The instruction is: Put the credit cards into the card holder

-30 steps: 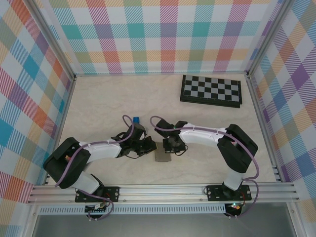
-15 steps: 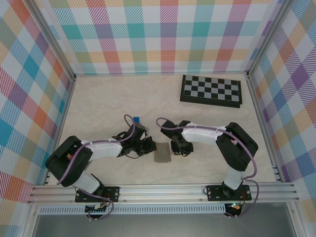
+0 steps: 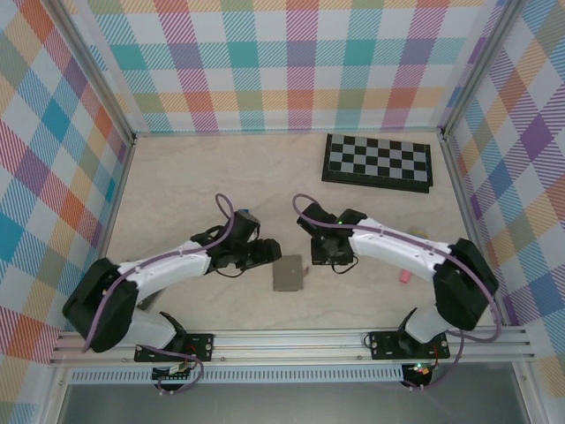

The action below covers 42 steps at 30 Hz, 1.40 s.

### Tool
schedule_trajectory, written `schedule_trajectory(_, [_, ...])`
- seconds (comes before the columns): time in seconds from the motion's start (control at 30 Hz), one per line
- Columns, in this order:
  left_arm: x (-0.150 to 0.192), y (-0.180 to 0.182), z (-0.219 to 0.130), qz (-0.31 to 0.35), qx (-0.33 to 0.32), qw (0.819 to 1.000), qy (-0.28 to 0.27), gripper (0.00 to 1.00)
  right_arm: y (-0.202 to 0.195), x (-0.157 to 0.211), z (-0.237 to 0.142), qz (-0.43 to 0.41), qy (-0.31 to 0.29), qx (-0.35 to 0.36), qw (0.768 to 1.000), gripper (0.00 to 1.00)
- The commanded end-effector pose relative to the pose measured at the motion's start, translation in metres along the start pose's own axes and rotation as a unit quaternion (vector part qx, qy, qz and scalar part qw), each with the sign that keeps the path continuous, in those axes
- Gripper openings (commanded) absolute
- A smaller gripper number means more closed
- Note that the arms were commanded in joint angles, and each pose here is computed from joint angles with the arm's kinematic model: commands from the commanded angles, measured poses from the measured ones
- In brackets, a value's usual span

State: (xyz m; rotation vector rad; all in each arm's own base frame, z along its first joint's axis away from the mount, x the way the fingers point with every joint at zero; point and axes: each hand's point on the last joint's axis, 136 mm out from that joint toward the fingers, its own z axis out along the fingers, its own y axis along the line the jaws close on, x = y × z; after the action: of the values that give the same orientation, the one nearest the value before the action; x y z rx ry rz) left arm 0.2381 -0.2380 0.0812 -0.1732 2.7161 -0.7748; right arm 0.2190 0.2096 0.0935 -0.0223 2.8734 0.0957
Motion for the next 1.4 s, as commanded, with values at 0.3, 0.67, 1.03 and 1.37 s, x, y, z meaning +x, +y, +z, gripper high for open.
schedule_trajectory(0.3, [-0.063, 0.112, -0.164, -0.041, -0.296, 0.934, -0.196, 1.0, 0.033, -0.027, -0.032, 0.012, -0.067, -0.111, 0.991, 0.68])
schedule_trajectory(0.67, [-0.049, 0.252, -0.257, -0.319, -0.409, 0.814, -0.261, 1.0, 0.057, -0.03, -0.031, -0.01, -0.04, -0.137, 0.99, 0.78])
schedule_trajectory(1.03, [-0.025, 0.311, -0.263, -0.503, -0.327, 0.741, -0.302, 1.0, 0.059, -0.031, -0.034, -0.029, -0.031, -0.129, 0.991, 0.81])
schedule_trajectory(1.37, [-0.012, 0.33, -0.244, -0.557, -0.277, 0.708, -0.334, 1.0, 0.057, -0.028, -0.031, -0.038, -0.022, -0.12, 0.992, 0.81])
